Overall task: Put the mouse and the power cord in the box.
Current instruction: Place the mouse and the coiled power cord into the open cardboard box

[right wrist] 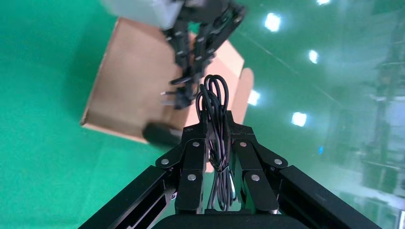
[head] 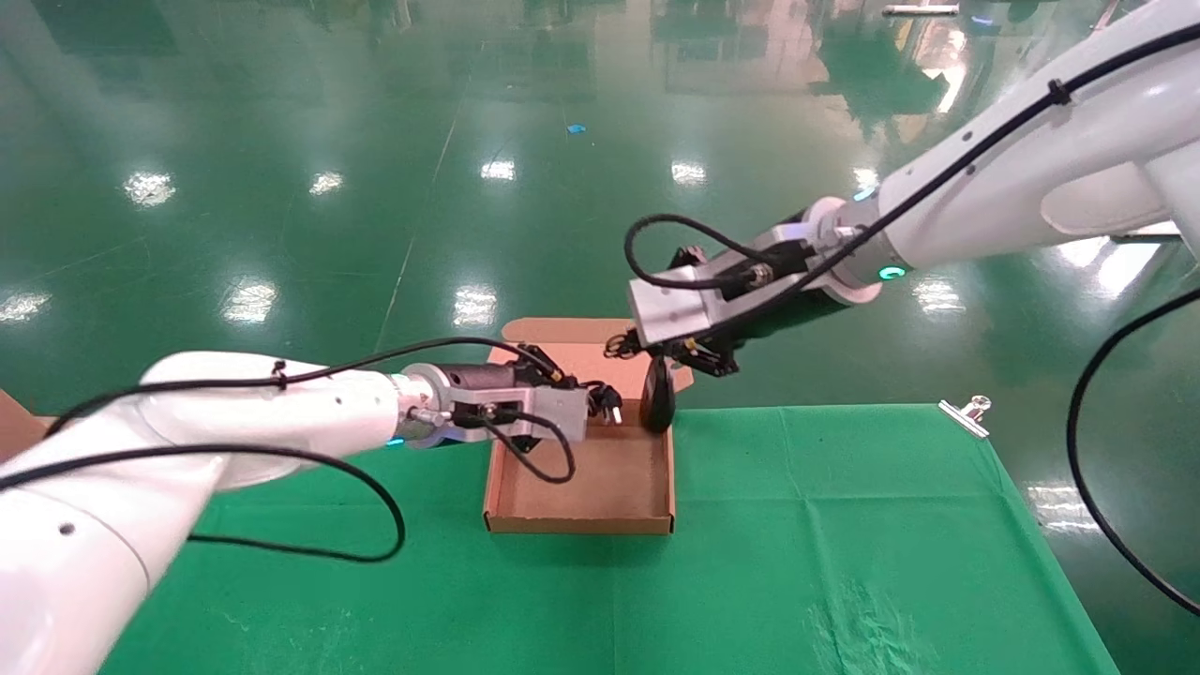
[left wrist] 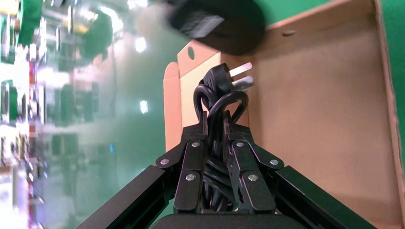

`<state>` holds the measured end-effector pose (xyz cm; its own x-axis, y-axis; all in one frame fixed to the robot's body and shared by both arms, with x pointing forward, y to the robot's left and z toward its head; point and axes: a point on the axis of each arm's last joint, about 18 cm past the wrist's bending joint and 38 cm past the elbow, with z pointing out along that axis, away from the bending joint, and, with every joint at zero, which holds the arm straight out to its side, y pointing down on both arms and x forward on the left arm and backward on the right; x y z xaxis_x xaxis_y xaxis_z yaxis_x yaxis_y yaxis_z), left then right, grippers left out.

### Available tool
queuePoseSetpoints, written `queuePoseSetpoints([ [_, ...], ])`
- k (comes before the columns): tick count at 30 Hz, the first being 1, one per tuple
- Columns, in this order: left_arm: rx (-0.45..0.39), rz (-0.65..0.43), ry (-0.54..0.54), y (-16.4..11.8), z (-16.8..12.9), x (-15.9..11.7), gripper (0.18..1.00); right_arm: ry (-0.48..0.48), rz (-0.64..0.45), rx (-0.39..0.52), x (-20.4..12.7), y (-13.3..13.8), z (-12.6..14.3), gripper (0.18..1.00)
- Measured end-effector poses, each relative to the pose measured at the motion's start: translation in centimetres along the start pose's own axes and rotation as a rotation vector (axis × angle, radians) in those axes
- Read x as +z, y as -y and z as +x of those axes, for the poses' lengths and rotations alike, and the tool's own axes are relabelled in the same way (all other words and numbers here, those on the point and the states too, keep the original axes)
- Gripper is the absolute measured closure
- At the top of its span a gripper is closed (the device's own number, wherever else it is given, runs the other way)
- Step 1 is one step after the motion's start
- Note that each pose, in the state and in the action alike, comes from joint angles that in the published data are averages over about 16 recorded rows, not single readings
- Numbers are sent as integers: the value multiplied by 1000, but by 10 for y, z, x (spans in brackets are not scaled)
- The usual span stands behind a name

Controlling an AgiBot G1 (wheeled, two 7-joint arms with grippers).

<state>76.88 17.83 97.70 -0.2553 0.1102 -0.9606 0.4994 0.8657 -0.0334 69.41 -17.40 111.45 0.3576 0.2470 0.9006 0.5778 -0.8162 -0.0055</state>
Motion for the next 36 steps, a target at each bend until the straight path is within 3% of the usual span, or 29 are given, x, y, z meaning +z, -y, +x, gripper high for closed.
queuePoseSetpoints([
  [8,-60,7,-1,11,8,8,949,21,6,9,2,-9,-10,942],
  [20,-83,-7,-4,11,7,9,863,29,19,6,11,-5,-16,942],
  [26,-143,-20,-11,-7,7,-2,767,29,30,-11,23,6,-18,942],
  [36,-282,-41,-4,-67,11,-48,531,-31,25,-53,62,31,-24,942],
])
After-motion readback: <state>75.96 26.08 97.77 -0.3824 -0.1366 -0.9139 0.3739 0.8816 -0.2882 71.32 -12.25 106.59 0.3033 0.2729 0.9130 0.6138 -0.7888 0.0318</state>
